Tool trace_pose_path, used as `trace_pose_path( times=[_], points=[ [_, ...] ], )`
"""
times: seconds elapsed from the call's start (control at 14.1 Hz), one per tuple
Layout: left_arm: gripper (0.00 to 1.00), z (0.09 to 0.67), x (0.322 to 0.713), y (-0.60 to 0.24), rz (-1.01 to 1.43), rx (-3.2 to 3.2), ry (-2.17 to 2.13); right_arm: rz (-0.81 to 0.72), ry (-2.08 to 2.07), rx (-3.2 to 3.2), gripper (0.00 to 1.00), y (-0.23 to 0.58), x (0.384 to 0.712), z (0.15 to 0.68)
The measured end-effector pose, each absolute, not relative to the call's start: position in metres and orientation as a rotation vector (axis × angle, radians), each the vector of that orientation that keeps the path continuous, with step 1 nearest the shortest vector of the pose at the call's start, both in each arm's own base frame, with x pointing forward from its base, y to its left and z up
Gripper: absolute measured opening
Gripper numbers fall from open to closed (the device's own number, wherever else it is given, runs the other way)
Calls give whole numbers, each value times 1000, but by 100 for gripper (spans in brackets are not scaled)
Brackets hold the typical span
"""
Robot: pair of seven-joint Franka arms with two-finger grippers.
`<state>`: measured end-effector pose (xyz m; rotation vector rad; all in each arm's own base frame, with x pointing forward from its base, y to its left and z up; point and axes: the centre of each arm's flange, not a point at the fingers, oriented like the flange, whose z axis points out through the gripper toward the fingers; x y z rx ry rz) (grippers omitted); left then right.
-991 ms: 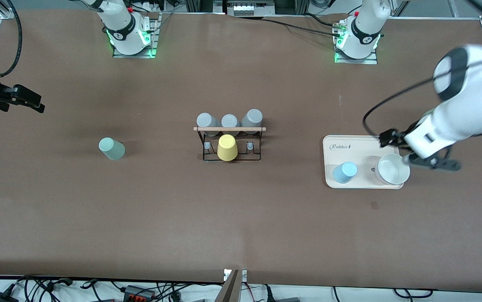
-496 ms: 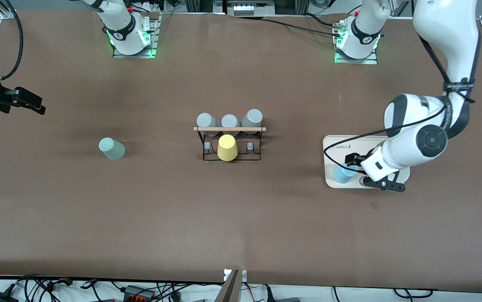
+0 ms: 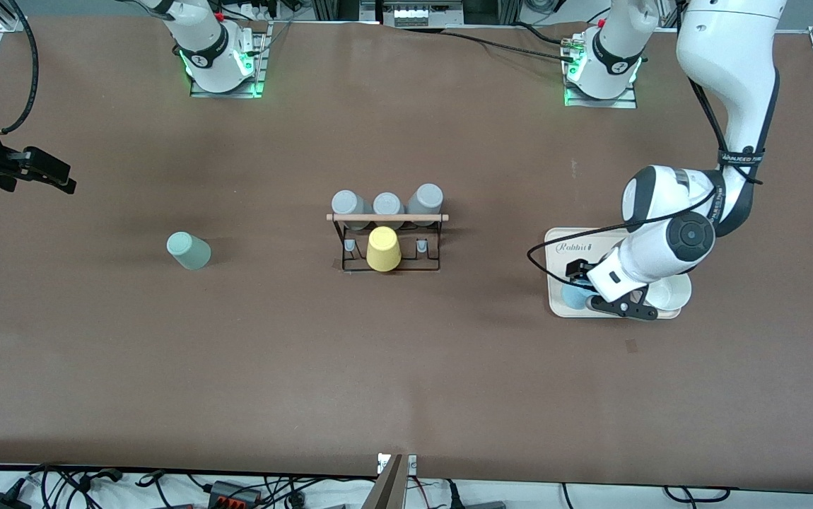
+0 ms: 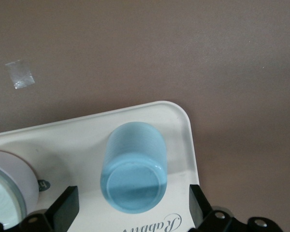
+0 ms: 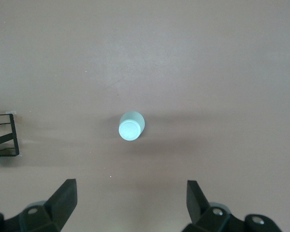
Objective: Hang scattered cups on rack with three cups
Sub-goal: 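Close the left gripper on the light blue cup and lift it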
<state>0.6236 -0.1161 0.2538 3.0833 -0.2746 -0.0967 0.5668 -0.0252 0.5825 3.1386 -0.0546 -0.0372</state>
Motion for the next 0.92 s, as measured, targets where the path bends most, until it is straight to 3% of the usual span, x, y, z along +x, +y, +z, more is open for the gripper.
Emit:
trace_pose_path(
  times=[0.78,0.92],
  points=[
    [100,221,623,-122,-91,3083,-287,-31,-60,3138,100,-27,567,583],
    [81,219,623,-122,-86,3084,-289,-31,-60,3138,100,-27,567,583]
  ],
)
